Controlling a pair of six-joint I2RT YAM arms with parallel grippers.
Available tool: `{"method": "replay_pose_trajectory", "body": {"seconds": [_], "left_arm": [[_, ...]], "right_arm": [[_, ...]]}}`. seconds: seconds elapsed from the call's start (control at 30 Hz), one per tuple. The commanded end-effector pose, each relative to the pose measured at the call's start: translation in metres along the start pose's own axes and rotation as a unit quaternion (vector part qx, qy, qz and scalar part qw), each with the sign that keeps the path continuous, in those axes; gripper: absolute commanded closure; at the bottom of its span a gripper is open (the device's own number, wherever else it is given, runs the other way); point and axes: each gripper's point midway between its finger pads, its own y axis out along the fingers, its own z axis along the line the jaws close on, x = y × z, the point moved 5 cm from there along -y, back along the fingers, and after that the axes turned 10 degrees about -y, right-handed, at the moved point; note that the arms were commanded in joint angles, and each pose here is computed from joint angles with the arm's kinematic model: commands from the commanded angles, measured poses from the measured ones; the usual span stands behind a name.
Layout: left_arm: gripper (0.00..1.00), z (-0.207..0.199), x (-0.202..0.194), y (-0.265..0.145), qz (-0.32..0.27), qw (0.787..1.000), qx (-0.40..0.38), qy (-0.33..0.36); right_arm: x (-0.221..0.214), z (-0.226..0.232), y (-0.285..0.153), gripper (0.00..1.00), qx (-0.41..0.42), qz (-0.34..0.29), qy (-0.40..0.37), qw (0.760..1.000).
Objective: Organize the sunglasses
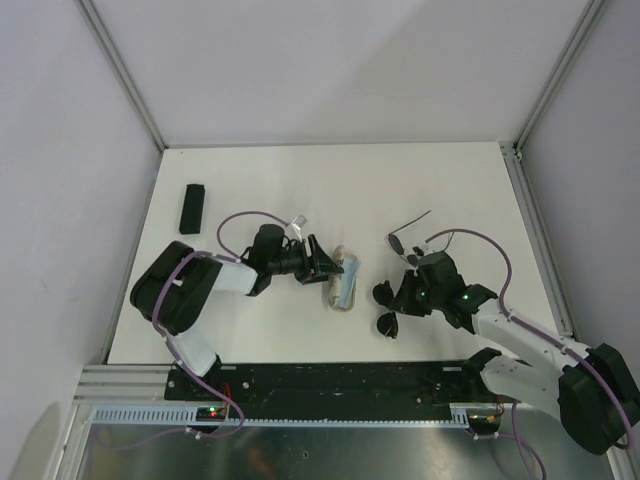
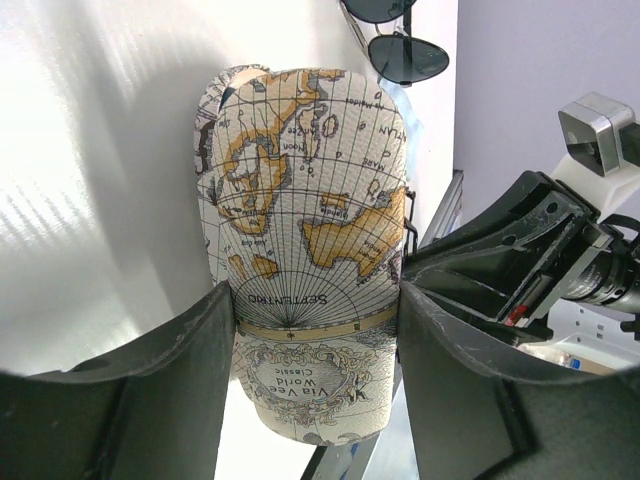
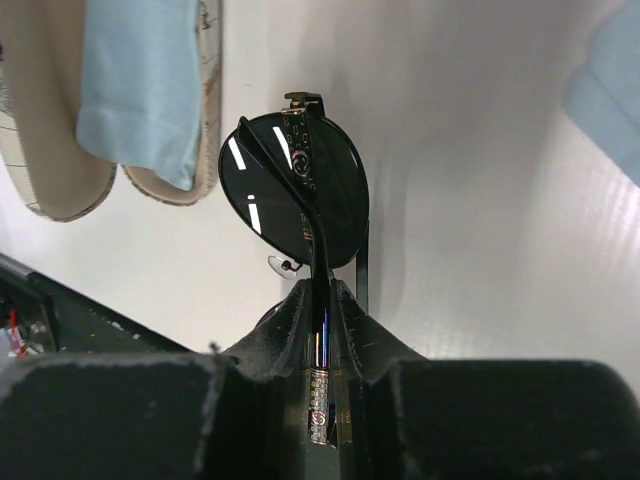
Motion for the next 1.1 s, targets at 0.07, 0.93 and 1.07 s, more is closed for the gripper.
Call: {"method": "replay_pose_trajectory", "body": {"seconds": [0.07, 0.93, 1.07], "left_arm": [[0.6, -0.015, 0.002, -0.015, 0.0, 0.999, -0.023, 0.039], [0.6, -0.013, -0.002, -0.017, -0.003, 1.0, -0.018, 0.023], [0.61, -0.014, -0.001, -0.016, -0.005, 1.0, -0.017, 0.023]], "right_arm": [[0.029, 0.034, 0.004, 0.87, 0.107, -0.045, -0.017, 0.993], [0.074, 0.081, 0.072, 0.92, 0.089, -0.097, 0.065, 0.989], [0.074, 0.086, 0.08, 0.92, 0.089, -0.092, 0.072, 0.989]]}}
